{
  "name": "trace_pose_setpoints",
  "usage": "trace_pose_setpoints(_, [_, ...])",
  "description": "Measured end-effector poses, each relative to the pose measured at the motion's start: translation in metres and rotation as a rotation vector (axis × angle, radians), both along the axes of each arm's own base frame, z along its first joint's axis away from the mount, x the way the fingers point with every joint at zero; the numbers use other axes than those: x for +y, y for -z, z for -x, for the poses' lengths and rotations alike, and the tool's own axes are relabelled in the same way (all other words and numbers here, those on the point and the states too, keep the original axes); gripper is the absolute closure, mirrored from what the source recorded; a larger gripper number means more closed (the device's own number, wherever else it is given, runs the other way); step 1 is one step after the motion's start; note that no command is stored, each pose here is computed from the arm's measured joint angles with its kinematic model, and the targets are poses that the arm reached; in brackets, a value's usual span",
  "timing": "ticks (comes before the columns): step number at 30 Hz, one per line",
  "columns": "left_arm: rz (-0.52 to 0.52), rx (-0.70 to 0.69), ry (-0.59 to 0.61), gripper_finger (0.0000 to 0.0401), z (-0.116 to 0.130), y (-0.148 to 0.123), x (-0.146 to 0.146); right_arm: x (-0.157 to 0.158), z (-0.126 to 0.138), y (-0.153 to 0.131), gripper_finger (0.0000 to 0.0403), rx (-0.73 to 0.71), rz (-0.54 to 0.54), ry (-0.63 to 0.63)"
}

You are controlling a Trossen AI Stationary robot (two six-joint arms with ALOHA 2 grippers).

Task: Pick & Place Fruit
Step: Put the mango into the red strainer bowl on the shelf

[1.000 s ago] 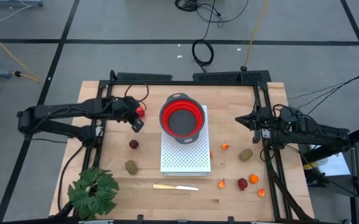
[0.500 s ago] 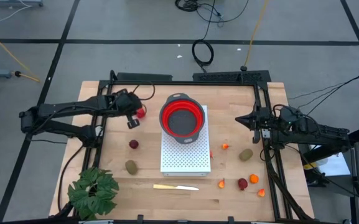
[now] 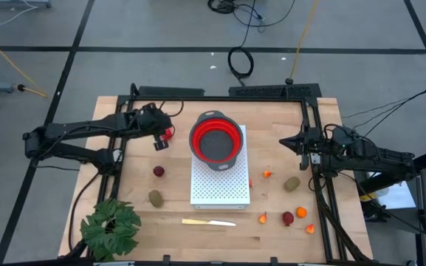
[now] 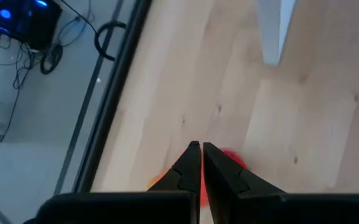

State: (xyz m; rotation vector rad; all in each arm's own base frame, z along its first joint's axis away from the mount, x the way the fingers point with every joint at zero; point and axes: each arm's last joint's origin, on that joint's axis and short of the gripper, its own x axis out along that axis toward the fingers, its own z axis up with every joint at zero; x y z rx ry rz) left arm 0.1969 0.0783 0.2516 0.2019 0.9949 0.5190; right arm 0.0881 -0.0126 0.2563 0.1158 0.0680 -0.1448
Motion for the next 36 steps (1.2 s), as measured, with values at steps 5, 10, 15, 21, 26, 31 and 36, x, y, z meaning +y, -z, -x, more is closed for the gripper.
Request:
trace_pose_setpoints(5, [0.003, -0.077, -0.031, 0.0382, -0.004, -0.003, 0.001, 0.0, 0.0, 0.0, 0.0399, 0.001, 0.003, 0.0])
trace_pose_setpoints(10, [0.005, -0.078, -0.034, 0.0382, -0.004, -0.003, 0.001, 0.0, 0.0, 0.002, 0.0398, 0.026, 0.014, -0.001])
trace_pose_setpoints(15, [0.0, -0.073, -0.029, 0.0382, -0.004, -0.003, 0.001, 0.0, 0.0, 0.003, 0.0401, 0.039, 0.013, -0.001])
trace_pose_setpoints(21, [-0.037, -0.023, 0.034, 0.0365, -0.005, -0.002, 0.002, 0.0, 0.0, 0.003, 0.0401, 0.032, 0.014, -0.001])
trace_pose_setpoints(26, [-0.047, 0.049, 0.077, 0.0314, -0.012, 0.008, 0.004, 0.0, 0.0, 0.003, 0.0402, 0.032, 0.014, -0.001])
trace_pose_setpoints(31, [-0.038, 0.133, 0.106, 0.026, -0.021, 0.022, 0.007, 0.0, 0.0, 0.003, 0.0399, 0.032, 0.012, -0.001])
trace_pose_setpoints(36, [-0.057, 0.2, 0.069, 0.0206, -0.025, 0.033, 0.013, 0.0, 0.0, 0.003, 0.0399, 0.032, 0.011, -0.001])
